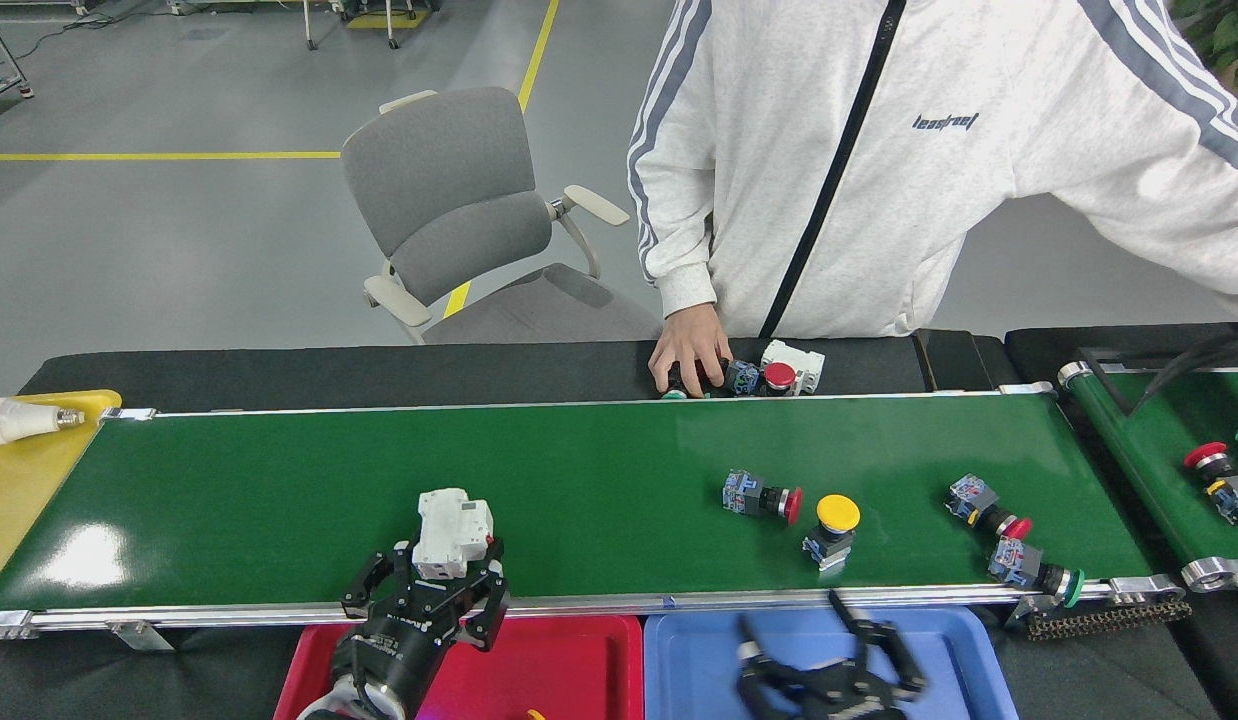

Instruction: Pick switch part from conveyor to tray

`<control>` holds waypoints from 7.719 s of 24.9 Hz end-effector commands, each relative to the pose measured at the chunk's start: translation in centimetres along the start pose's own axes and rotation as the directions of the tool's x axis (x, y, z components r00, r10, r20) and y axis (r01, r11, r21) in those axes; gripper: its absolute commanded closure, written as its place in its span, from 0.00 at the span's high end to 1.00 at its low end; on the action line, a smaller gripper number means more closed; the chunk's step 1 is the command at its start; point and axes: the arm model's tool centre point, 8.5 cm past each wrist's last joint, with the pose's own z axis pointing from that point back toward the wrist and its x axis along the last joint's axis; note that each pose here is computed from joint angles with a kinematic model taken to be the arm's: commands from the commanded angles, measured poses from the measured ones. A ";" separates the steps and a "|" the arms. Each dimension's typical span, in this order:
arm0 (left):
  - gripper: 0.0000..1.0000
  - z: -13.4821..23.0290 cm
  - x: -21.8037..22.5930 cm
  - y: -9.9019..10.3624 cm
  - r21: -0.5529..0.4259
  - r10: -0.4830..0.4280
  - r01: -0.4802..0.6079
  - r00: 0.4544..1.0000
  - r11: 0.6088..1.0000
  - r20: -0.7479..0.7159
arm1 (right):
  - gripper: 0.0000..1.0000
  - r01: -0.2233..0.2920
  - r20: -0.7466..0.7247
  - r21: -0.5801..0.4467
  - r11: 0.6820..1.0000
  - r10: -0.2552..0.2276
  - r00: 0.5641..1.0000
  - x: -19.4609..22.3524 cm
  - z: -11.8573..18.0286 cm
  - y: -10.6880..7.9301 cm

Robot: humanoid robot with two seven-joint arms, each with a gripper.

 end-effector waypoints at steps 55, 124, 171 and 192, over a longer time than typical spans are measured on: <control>1.00 6.3 -8.8 0.8 0.054 -0.002 0.014 0.979 0.998 -0.203 | 0.01 -0.265 0.609 0.209 0.941 0.087 0.789 19.0 -18.2 -1.3; 1.00 -8.7 3.4 1.8 -0.088 -0.028 0.026 0.999 0.996 -0.023 | 0.25 -0.255 0.446 0.146 0.956 0.166 0.879 11.1 -9.6 0.2; 1.00 8.7 -7.2 -2.3 -0.084 0.042 -0.072 0.948 0.994 -0.316 | 0.99 -0.057 -0.155 -0.137 0.989 0.035 0.987 -0.3 -1.4 -2.0; 1.00 -2.1 -5.6 -1.0 -0.087 0.028 -0.049 0.974 0.995 -0.226 | 0.99 -0.061 -0.011 0.139 0.988 0.063 0.998 13.0 -13.1 -0.6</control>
